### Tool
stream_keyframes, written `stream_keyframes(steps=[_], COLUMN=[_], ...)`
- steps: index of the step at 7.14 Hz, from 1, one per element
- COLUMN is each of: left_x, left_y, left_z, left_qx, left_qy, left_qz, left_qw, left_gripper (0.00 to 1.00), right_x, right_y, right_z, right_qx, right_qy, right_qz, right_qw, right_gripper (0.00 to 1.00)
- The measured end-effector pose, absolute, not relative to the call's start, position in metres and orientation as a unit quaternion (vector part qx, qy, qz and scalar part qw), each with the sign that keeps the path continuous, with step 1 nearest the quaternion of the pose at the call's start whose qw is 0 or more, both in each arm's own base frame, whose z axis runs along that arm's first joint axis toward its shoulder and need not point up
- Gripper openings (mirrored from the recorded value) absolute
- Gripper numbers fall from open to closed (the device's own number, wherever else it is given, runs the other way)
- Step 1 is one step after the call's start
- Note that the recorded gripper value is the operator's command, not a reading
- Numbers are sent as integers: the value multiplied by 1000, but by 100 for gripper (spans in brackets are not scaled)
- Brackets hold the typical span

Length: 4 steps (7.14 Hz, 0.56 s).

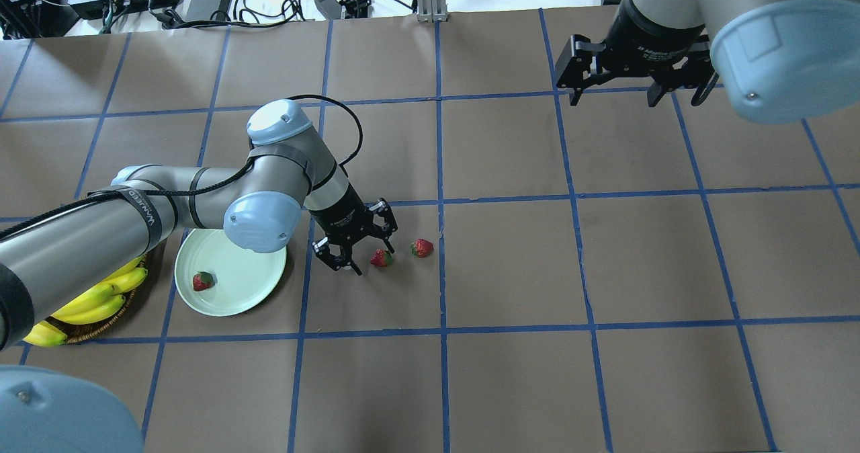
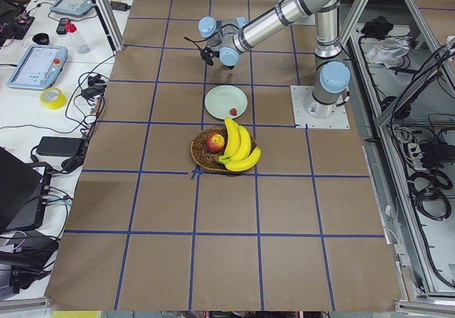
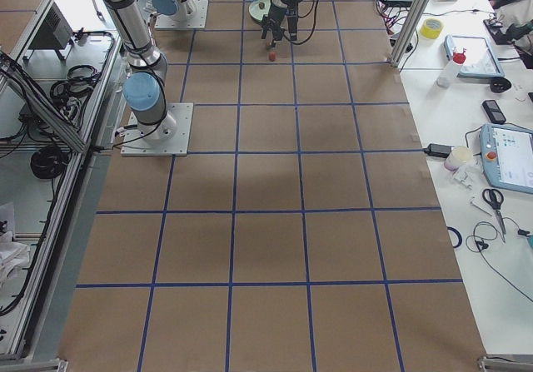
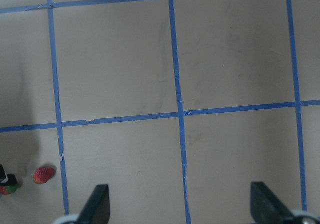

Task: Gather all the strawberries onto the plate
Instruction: 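Close the left gripper on a second strawberry and lift it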

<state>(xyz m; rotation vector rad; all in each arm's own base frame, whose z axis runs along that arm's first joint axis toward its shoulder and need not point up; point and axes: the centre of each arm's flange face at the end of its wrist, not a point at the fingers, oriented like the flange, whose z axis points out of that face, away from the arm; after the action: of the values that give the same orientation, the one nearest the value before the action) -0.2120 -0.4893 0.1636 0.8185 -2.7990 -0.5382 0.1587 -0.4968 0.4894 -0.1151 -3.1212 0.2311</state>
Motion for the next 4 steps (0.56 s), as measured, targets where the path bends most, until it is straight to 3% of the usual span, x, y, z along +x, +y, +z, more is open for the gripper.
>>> stream_keyframes(steps=[4], left_x=[-209], left_y=[-499], left_z=[174], left_qx=[266], left_qy=[-948], left_qz=[-158], left_qw=[77], left_gripper=[0], right_x=[159], right_y=[-495], right_z=[490], right_qx=[-36], right_qy=[-997], right_qz=[74], right_qw=[8], right_gripper=[100])
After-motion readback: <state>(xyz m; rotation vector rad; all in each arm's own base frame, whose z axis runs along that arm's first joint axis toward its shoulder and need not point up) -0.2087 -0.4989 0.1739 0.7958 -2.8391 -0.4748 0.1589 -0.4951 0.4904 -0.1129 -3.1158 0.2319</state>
